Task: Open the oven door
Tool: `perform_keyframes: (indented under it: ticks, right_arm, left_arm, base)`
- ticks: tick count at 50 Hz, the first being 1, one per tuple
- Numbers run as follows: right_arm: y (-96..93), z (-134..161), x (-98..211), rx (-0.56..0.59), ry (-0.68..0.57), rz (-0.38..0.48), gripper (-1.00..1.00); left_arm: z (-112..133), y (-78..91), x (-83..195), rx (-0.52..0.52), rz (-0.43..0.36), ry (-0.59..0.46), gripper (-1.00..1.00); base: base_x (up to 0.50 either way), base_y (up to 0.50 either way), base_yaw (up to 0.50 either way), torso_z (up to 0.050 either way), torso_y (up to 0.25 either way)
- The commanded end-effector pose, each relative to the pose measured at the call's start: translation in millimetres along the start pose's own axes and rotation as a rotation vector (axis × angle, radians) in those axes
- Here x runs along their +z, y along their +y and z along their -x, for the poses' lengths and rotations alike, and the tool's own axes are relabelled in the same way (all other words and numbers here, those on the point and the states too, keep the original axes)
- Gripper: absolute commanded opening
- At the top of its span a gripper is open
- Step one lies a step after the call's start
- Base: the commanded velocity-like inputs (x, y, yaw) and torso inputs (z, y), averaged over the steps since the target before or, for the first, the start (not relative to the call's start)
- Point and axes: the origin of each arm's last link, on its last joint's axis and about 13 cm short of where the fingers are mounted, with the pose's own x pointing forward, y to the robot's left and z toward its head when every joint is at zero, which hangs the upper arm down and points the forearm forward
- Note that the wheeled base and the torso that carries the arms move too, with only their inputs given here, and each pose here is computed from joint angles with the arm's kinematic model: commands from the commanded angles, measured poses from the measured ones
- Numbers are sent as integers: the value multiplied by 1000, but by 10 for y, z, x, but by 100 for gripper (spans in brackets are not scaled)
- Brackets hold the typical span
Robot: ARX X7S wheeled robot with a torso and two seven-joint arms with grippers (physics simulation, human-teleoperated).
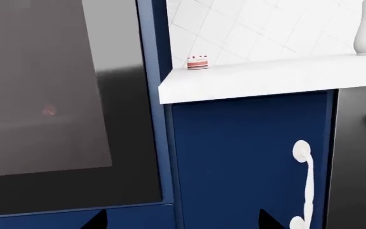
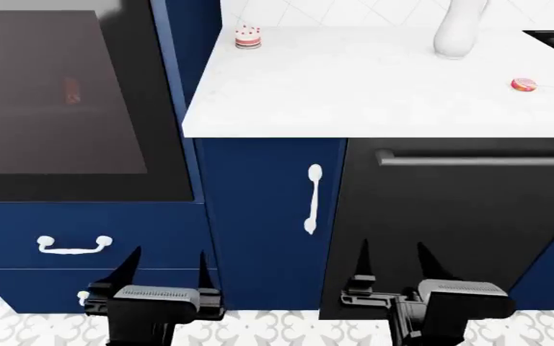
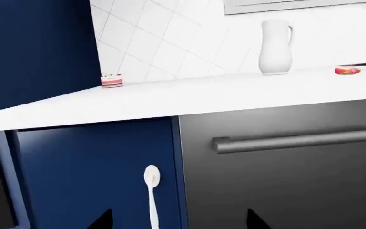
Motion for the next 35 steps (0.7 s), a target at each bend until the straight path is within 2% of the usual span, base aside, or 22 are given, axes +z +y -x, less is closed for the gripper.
perform_keyframes:
  ticks: [1,12,13,35]
  right_arm:
    - [-77,-5,296,-31,-116,-42,100]
    - [-137,4,496,-64,-241,-56,100]
    - [-142,13,521,-60,-258,-60,100]
    - [-242,78,796,-99,-432,-121,100]
  left_arm:
    - [103,76,245,38,-46,-95,100]
    - [164,132,381,79,-79,-155,100]
    - [166,136,395,94,-109,-165,100]
    - [339,199,626,137,-132,-280,100]
  base:
    - [0,0,0,0,0]
    - [0,0,0,0,0]
    - [0,0,0,0,0]
    - [0,0,0,0,0]
